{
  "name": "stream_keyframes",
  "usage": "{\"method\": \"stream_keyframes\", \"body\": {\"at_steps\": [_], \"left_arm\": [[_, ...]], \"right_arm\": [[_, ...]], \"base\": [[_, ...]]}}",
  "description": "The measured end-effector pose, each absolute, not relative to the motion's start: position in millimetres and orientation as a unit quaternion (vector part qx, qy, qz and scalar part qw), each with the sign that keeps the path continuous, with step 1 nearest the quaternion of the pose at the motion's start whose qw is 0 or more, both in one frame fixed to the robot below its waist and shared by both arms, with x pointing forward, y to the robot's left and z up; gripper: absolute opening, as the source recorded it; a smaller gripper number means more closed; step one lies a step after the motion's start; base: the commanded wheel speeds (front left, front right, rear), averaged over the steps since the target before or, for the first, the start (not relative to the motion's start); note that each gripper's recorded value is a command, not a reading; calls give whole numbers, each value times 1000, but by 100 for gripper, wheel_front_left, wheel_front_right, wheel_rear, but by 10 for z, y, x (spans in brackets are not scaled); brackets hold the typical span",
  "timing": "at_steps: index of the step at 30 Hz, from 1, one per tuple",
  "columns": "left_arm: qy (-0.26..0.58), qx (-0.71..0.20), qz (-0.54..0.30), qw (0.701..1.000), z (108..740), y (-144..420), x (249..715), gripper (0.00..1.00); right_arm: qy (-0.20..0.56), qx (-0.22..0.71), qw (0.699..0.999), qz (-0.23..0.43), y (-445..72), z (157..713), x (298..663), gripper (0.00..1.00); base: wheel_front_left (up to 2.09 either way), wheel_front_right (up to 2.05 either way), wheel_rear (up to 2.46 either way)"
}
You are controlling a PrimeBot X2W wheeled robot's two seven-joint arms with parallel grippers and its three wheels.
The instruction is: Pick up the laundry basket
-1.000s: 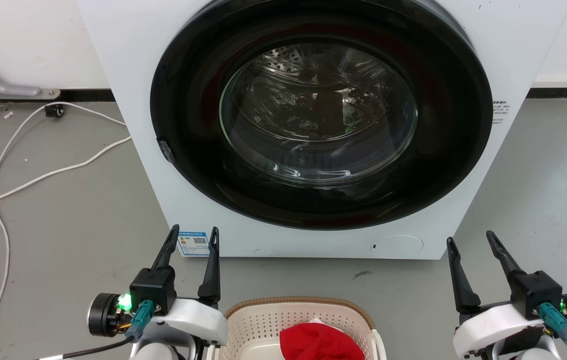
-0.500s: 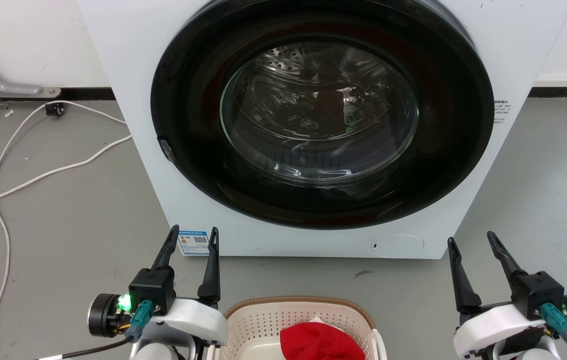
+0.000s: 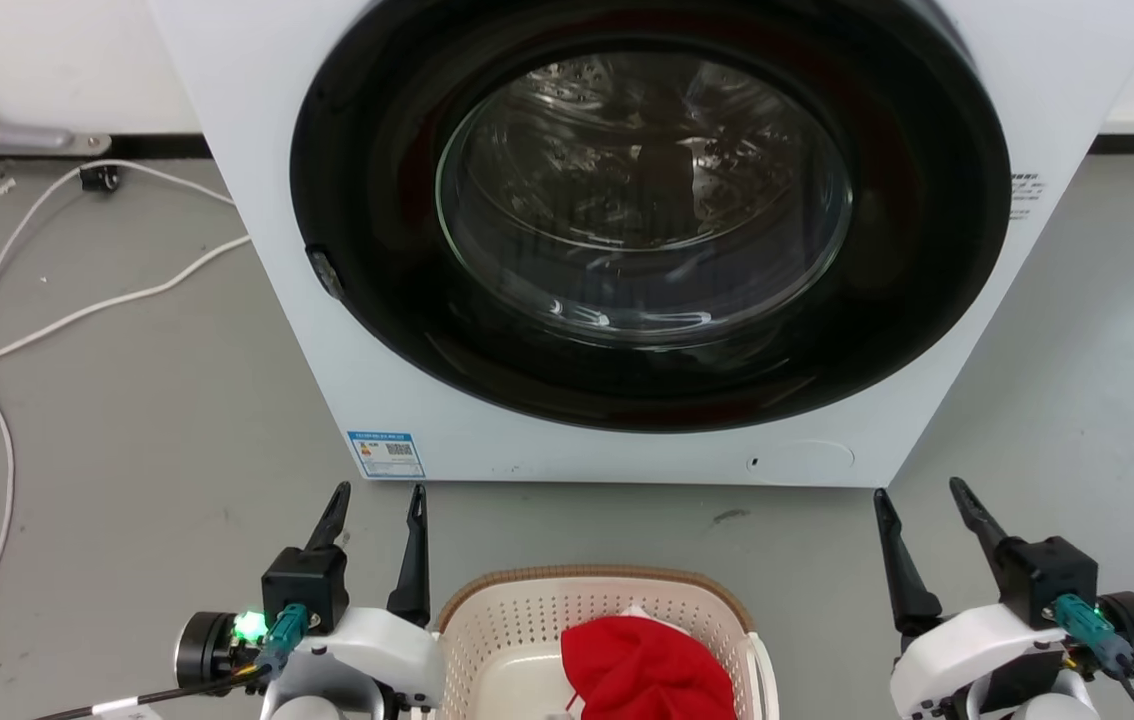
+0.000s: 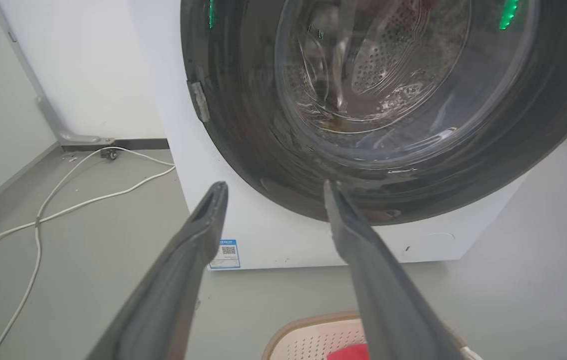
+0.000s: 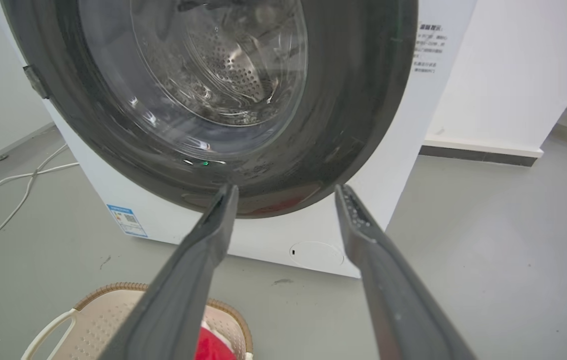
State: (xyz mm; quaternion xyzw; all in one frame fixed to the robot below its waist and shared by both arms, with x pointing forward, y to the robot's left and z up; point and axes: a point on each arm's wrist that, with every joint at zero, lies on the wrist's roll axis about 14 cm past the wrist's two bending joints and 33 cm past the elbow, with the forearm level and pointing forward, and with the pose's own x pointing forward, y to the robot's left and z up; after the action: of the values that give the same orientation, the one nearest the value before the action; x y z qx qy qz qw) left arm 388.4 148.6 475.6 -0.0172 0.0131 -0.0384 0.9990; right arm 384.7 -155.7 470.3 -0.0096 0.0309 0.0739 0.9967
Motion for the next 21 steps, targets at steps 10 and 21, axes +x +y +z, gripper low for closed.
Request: {"method": "stream_keyframes", "body": {"at_steps": [10,21], "left_arm": [[140,-30,-29,989,3959,1564,3849,100],[265,-43,-36,963,3216,1596,3779,100]], "right_arm": [[142,24,985,90,-1406,4007,3838,100],[244,55,962,107,-1235,3381,3813,100]], "base": [[0,0,0],[0,0,0]]}}
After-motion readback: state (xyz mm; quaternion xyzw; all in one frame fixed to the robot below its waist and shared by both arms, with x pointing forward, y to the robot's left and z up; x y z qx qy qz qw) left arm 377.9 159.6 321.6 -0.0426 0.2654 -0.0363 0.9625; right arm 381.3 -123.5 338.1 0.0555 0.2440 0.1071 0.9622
